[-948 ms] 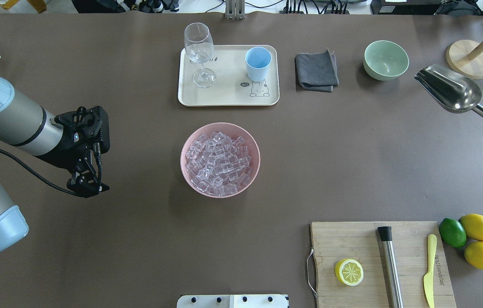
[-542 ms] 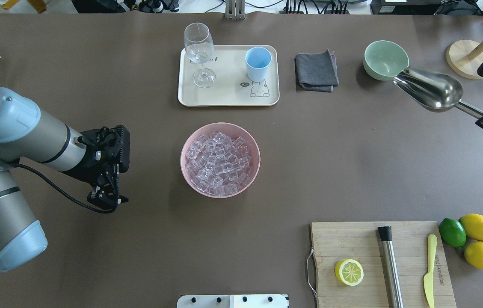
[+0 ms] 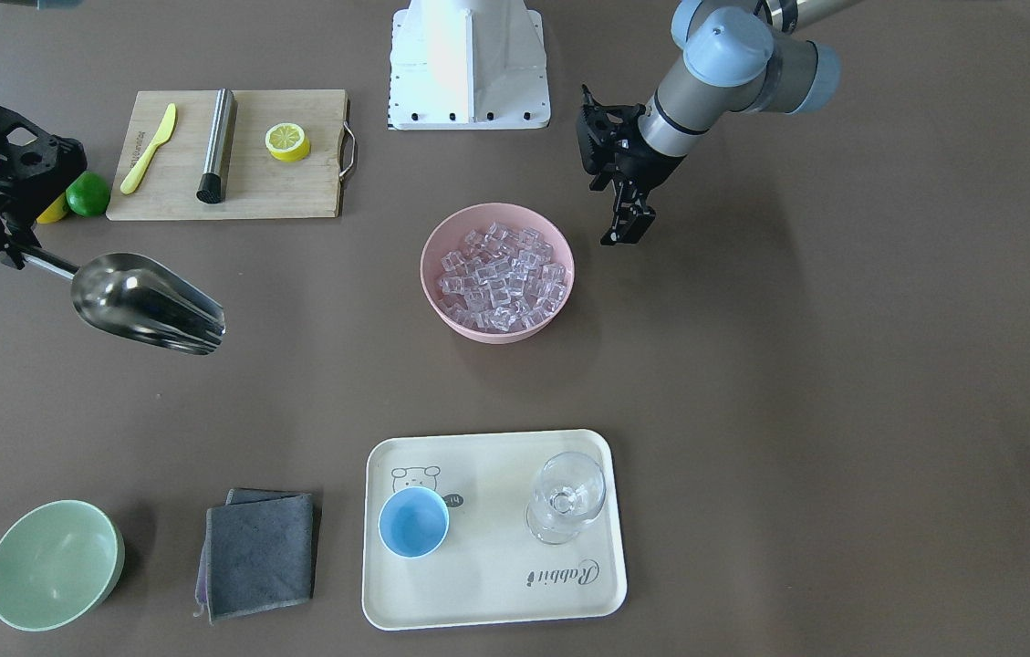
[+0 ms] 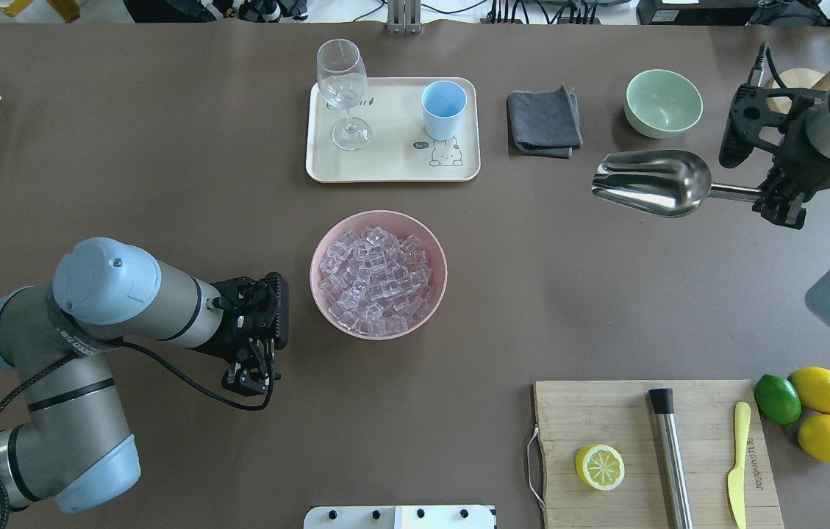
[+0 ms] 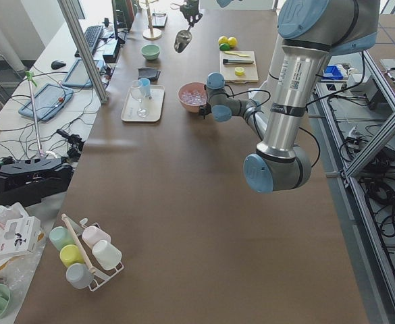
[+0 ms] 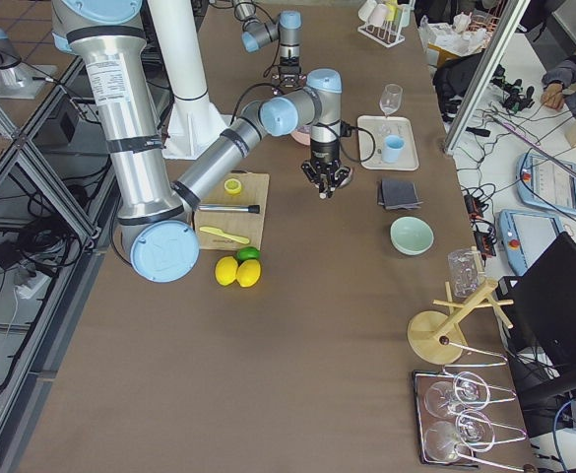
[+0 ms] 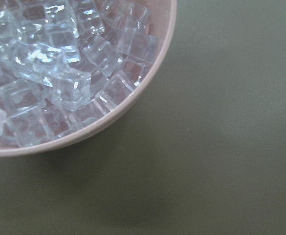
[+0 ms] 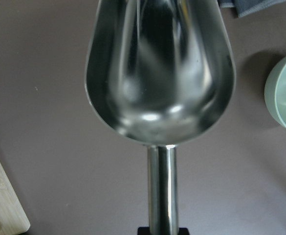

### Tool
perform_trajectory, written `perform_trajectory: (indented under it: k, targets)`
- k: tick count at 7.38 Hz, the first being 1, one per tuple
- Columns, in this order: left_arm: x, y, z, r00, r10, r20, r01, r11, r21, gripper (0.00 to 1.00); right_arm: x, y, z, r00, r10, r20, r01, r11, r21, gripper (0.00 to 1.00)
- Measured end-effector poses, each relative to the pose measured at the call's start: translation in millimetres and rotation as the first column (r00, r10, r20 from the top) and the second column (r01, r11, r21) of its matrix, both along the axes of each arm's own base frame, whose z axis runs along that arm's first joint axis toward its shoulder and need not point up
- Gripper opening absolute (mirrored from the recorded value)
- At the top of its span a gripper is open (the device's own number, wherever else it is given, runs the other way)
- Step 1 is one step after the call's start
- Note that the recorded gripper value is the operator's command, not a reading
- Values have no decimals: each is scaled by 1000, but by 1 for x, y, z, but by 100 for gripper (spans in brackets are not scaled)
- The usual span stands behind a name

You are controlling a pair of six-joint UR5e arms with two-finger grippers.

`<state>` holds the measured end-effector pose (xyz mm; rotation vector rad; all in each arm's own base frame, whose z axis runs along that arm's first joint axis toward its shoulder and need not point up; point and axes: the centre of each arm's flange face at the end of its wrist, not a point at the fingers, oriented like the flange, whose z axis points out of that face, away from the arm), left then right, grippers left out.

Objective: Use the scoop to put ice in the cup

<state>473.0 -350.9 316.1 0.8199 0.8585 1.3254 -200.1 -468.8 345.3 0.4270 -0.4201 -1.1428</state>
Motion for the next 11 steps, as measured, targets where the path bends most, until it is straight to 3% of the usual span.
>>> perform_trajectory:
  k: [2, 5, 9, 11]
  targets:
    - [15, 4, 3, 1000, -2, 2, 2, 1000, -19, 99, -22, 7, -51, 993, -104, -50, 107, 993, 54, 0]
    - [25, -17, 1, 998, -59, 14, 59, 998, -6, 99, -62, 23, -100, 979, -170, -114, 181, 979, 96, 0]
    - [24, -25, 0, 997, -83, 5, 83, 997, 1, 99, -117, 48, -144, 945, -204, -256, 225, 973, 52, 0]
    - [21, -26, 3, 996, -87, -6, 87, 996, 5, 99, -143, 48, -177, 930, -223, -292, 245, 969, 43, 0]
